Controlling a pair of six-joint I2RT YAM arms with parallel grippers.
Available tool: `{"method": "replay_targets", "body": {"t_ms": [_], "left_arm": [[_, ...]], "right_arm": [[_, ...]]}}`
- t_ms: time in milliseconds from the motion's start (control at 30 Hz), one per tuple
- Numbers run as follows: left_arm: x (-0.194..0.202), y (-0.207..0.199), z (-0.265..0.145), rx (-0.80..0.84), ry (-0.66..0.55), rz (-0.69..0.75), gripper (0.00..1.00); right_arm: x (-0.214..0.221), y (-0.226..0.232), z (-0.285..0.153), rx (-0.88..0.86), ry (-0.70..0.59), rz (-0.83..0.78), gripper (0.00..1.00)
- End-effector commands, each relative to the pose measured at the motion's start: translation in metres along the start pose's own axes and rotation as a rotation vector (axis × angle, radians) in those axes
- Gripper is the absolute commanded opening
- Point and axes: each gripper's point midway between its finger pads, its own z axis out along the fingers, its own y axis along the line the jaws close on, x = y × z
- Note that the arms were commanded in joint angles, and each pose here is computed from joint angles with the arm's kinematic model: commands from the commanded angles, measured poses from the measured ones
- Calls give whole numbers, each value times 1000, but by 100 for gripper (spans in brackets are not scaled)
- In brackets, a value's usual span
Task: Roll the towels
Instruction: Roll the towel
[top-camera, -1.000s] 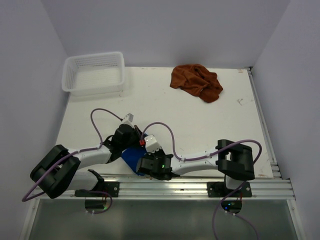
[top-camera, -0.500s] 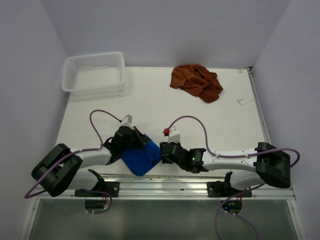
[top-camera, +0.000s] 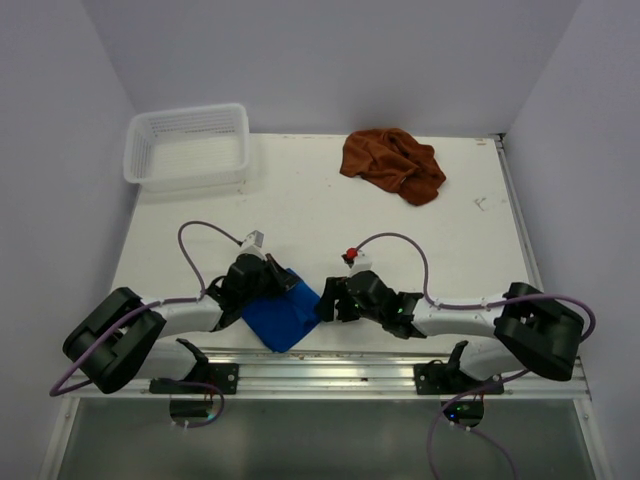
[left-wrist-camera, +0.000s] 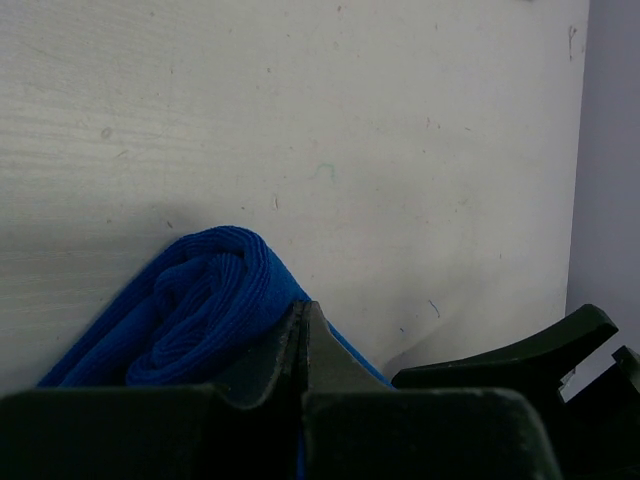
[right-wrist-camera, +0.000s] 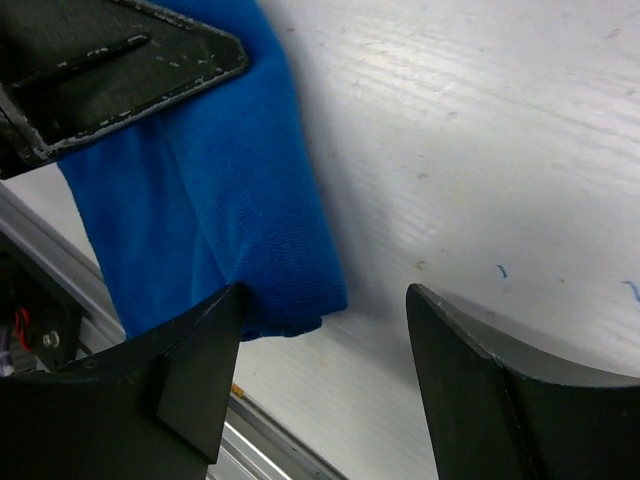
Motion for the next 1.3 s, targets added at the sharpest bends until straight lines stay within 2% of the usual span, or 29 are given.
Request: {"method": "replay_targets", "body": {"t_ms": [0,100,200,367,567,667,800,933,1000,1267], "left_arm": [[13,35,-4,-118,23,25,0],[12,35,-5,-121,24,27,0],[11,35,-5,-123,22,30,0],[11,34,-5,-122,20,35,0],[10,33,-5,-118,18,35,0],[7,29,-4,-112,13,44,0],[-2,20,1,-107,3,72,0],[-18,-5,8,-62,-14,95,0],[-29,-22,11,-31,-26,105,7],[-63,-55,13,3,-69,121,19]], "right_arm": [[-7,34,7,-141,-10,38,70],[-6,37,11,-162,-7,41,70],[-4,37,13,-166,1,34,64],[6,32,13,-166,25,31,42],[7,24,15,-132,30,-22,26],[-1,22,11,-103,-3,-62,15],[-8,18,2,-9,-46,-203,0],[-18,11,-2,99,-106,-294,0],[-15,11,-3,136,-114,-342,0],[-18,9,-4,310,-206,-498,0]]}}
